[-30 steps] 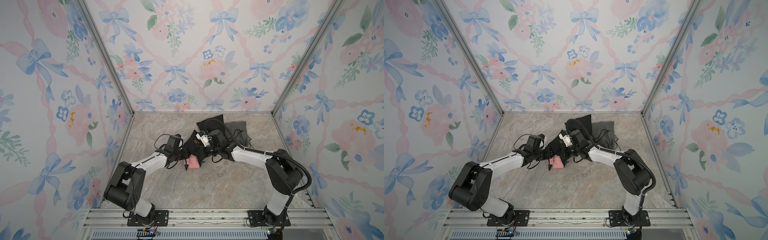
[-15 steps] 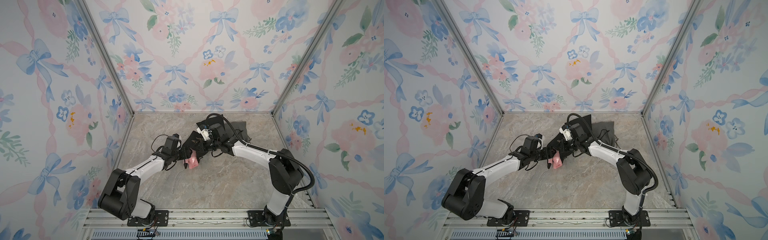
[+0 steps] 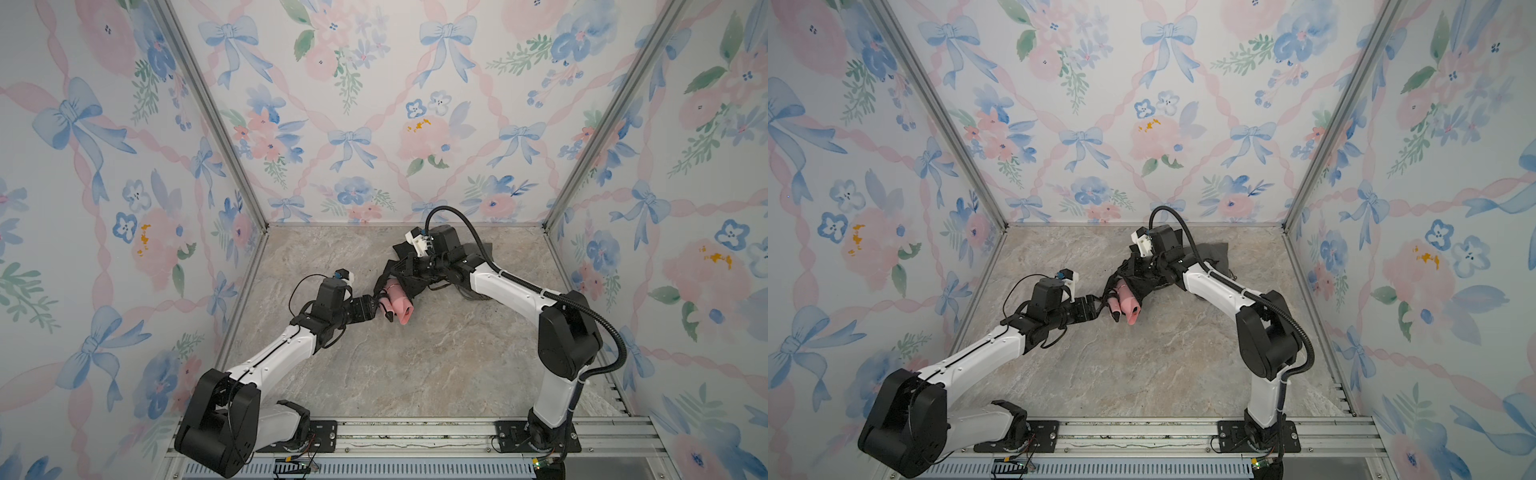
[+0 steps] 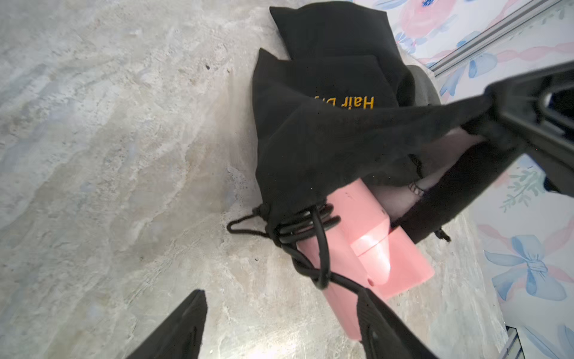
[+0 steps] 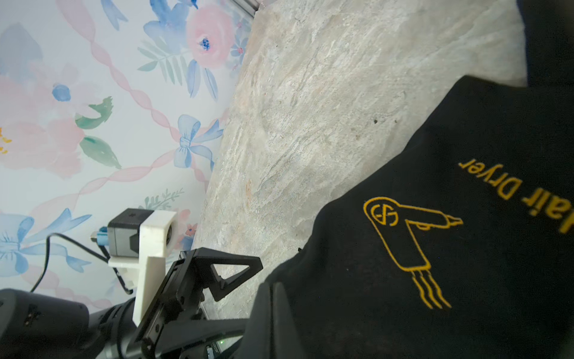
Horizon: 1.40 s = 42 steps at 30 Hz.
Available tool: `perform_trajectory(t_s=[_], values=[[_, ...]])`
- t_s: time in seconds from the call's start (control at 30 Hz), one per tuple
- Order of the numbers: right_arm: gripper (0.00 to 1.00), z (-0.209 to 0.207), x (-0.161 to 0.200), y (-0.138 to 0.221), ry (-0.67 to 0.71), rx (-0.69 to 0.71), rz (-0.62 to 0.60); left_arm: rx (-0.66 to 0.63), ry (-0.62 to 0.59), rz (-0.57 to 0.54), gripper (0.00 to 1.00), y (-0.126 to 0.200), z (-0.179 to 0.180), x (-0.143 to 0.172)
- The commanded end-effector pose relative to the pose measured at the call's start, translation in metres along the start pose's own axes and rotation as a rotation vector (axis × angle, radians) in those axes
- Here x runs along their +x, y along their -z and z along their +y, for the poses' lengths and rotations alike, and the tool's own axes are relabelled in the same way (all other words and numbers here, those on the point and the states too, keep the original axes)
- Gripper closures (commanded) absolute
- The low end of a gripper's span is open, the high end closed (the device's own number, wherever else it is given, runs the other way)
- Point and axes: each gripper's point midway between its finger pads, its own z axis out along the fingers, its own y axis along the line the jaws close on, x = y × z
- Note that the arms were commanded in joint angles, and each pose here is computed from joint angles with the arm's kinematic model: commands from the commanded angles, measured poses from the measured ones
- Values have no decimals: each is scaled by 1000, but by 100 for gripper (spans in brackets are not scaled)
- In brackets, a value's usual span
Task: Pack away hair dryers
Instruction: Adjust the drawstring bag at the center of the board.
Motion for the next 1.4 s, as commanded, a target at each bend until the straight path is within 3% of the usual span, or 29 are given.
perform_trajectory(t_s=[0.0, 0.47, 1.07, 1.37], values=[[100, -12, -11, -4, -73, -7, -19, -14, -5, -10, 22, 2, 5, 0], [100, -41, -58, 9, -278, -2, -134, -89, 18, -28, 25, 0, 20, 9], [100, -74, -93, 37, -568, -1, -307, 17, -47, -66, 28, -31, -12, 13], [100, -83, -97, 39, -636, 20, -333, 61, -48, -95, 28, -49, -22, 2]])
